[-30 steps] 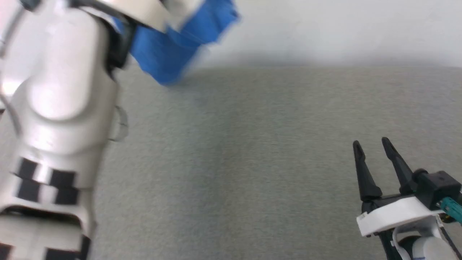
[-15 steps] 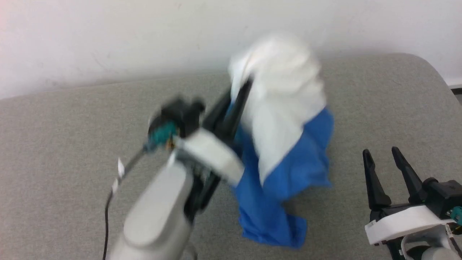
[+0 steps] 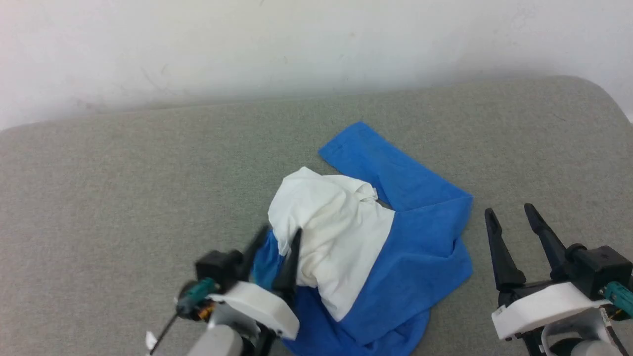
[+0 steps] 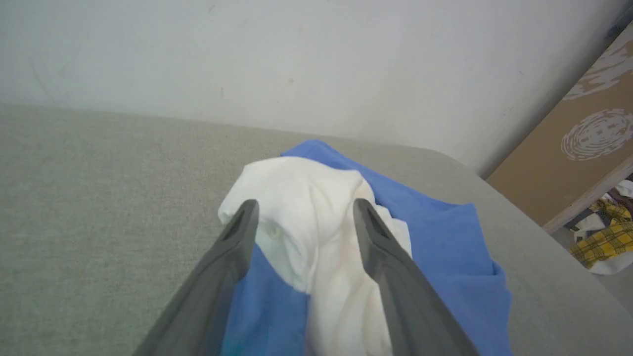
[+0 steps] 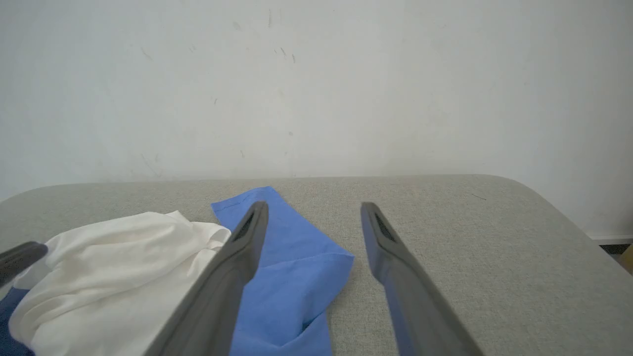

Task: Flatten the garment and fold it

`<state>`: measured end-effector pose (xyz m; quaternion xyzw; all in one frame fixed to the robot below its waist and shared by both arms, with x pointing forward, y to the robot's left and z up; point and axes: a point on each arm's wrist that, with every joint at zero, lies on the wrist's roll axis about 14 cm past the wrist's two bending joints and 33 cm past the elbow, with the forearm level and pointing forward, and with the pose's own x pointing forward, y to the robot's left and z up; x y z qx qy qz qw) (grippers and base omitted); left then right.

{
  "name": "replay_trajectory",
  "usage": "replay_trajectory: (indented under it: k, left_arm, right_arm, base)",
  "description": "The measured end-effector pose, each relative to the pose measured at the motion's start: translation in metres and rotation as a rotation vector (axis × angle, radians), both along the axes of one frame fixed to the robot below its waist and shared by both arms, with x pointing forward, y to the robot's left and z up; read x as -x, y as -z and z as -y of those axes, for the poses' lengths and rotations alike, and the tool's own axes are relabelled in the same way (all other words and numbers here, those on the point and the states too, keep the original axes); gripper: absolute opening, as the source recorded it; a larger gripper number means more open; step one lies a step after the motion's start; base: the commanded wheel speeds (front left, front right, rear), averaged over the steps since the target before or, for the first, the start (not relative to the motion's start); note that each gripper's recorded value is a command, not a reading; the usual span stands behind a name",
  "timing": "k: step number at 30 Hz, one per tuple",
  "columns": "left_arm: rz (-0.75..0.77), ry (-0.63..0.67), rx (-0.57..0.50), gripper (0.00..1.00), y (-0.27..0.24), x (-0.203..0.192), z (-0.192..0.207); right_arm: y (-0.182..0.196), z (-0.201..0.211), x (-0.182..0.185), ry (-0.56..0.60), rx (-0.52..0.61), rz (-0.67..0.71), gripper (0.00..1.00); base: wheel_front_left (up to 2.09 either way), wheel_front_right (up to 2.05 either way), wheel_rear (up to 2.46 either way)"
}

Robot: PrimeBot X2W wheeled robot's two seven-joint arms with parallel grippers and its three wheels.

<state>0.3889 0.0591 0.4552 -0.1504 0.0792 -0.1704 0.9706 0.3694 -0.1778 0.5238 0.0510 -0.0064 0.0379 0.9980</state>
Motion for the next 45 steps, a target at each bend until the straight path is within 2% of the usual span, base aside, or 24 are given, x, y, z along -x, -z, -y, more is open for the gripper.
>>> replay_trajectory:
  k: [4,7,10,21,28,31,37,45]
  left_arm:
    - [0.174,-0.125,0.042,1.0,-0.057,-0.009,-0.026]
    - [0.233,-0.185,0.049,1.0,-0.074,0.001,-0.044]
    - [0.241,-0.233,0.029,1.0,-0.075,0.011,-0.061]
    - [0.174,-0.429,-0.147,1.0,-0.05,0.05,-0.144]
    - [0.175,-0.469,-0.16,1.0,-0.054,0.059,-0.161]
    - [0.164,-0.466,-0.16,1.0,-0.052,0.059,-0.16]
    - [0.119,-0.363,-0.061,1.0,-0.054,0.053,-0.13]
    - [0.045,-0.017,-0.07,1.0,-0.058,0.037,-0.047]
  right_arm:
    - [-0.004,-0.004,0.004,-0.014,0.007,0.006,1.0]
    - [-0.008,-0.006,0.007,-0.02,0.01,0.014,1.0]
    - [-0.011,-0.009,0.01,-0.027,0.017,0.019,1.0]
    - [-0.014,-0.019,0.018,-0.062,0.035,0.015,1.0]
    - [-0.014,-0.03,0.016,-0.095,0.033,0.012,1.0]
    - [-0.013,-0.032,0.014,-0.102,0.029,0.009,1.0]
    - [-0.01,-0.036,0.009,-0.115,0.027,-0.002,1.0]
    - [-0.009,-0.046,0.005,-0.146,0.019,-0.005,1.0]
  base:
    - [0.0,0.0,0.0]
    - [0.0,0.0,0.0]
    - [0.0,0.0,0.0]
    - [0.0,0.0,0.0]
    - [0.0,0.0,0.0]
    - [0.0,0.0,0.0]
    - [0.0,0.0,0.0]
    - [0.0,0.0,0.0]
